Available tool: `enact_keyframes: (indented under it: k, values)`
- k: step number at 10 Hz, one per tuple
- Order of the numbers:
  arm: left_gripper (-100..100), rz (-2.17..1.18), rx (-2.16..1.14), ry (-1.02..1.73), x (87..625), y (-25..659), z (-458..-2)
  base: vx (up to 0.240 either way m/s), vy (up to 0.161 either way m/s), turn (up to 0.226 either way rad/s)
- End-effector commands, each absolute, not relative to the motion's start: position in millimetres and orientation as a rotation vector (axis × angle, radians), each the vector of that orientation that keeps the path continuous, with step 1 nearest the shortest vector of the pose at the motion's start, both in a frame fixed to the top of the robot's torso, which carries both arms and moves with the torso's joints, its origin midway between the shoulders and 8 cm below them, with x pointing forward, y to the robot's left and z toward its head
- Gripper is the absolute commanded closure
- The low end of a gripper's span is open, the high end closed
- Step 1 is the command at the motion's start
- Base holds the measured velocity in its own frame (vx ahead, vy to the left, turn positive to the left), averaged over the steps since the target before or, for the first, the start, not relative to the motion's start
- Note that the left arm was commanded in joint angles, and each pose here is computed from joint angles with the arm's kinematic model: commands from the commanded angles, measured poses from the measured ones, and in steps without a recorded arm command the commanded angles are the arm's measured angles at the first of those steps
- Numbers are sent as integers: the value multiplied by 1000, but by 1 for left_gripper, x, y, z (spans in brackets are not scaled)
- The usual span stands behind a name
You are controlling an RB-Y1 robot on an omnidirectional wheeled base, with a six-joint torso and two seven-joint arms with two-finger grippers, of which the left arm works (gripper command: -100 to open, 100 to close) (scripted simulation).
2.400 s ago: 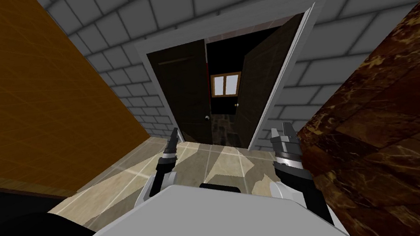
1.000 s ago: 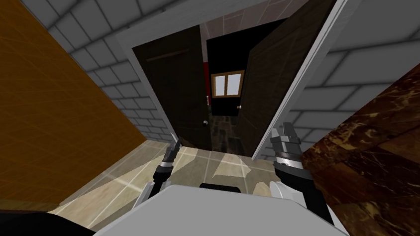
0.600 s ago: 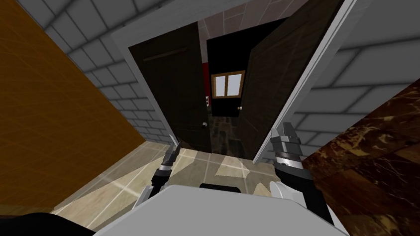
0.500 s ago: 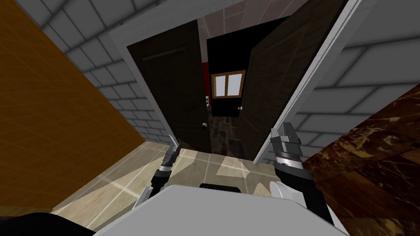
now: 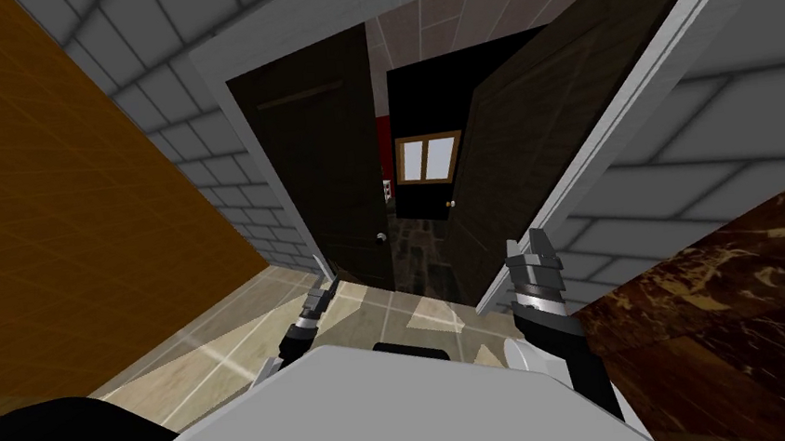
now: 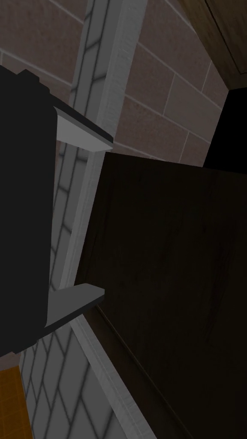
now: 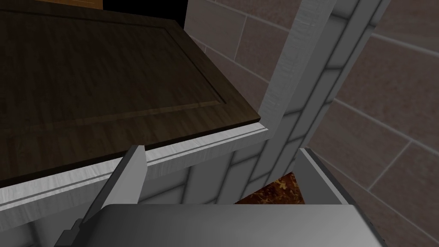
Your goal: Push the door open
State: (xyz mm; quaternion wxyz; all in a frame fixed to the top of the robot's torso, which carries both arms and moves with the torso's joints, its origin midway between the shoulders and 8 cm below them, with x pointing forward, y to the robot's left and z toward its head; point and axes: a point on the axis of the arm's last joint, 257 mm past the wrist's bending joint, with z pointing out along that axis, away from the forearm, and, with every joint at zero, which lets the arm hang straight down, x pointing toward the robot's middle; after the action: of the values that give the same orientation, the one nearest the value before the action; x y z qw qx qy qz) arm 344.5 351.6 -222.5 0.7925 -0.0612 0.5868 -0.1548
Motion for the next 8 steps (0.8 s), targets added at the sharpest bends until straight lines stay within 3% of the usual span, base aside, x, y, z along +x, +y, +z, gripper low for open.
enact_keyframes:
  k: [1,8]
  values:
    - [-100,-305,-106,1285,340,352,-235,147,-35,20]
    - [-100,-213,-11,1379,317,354,-284,129,-25,15]
